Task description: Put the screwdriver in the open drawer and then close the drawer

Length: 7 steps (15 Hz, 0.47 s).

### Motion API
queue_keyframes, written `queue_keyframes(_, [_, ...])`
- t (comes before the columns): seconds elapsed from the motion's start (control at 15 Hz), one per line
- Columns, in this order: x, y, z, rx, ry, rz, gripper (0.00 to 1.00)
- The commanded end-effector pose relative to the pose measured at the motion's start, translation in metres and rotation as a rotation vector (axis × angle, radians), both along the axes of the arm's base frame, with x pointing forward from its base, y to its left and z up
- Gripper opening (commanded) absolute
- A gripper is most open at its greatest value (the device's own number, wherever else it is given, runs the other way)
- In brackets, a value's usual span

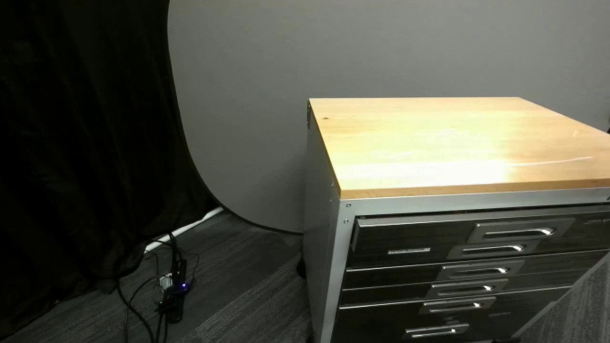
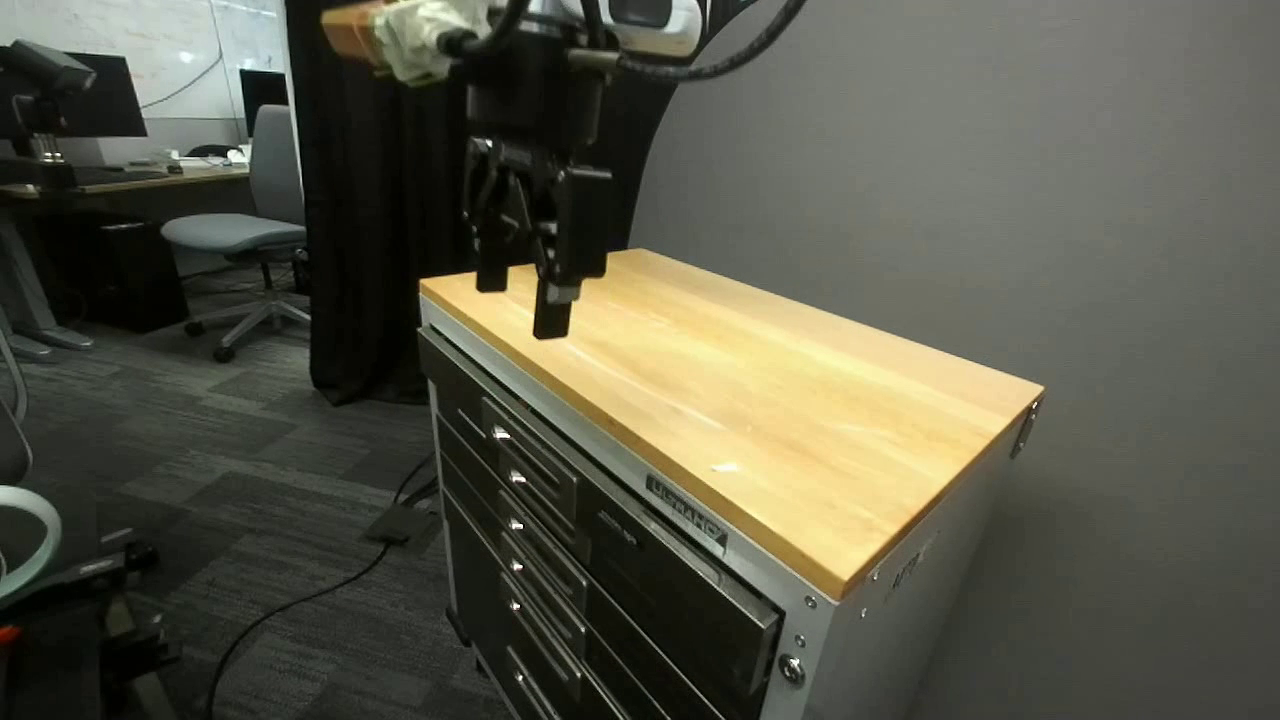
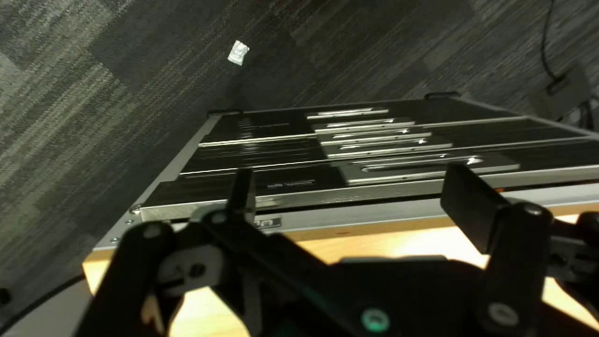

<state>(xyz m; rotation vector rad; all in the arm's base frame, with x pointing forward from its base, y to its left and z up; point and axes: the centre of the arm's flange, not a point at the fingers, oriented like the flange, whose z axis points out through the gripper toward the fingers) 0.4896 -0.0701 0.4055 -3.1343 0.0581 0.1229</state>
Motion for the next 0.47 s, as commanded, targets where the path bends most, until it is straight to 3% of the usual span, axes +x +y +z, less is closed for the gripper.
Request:
queue_keyframes(0.0, [-0.014,0.007,0.035,0.074,0.038,0.184,1.0])
queue_keyframes(0.07, [-0.01,0.003,0.019,0.036,0.018,0.099,1.0])
queue_keyframes(0.4, [-0.011,0.003,0.014,0.042,0.035,0.108,1.0])
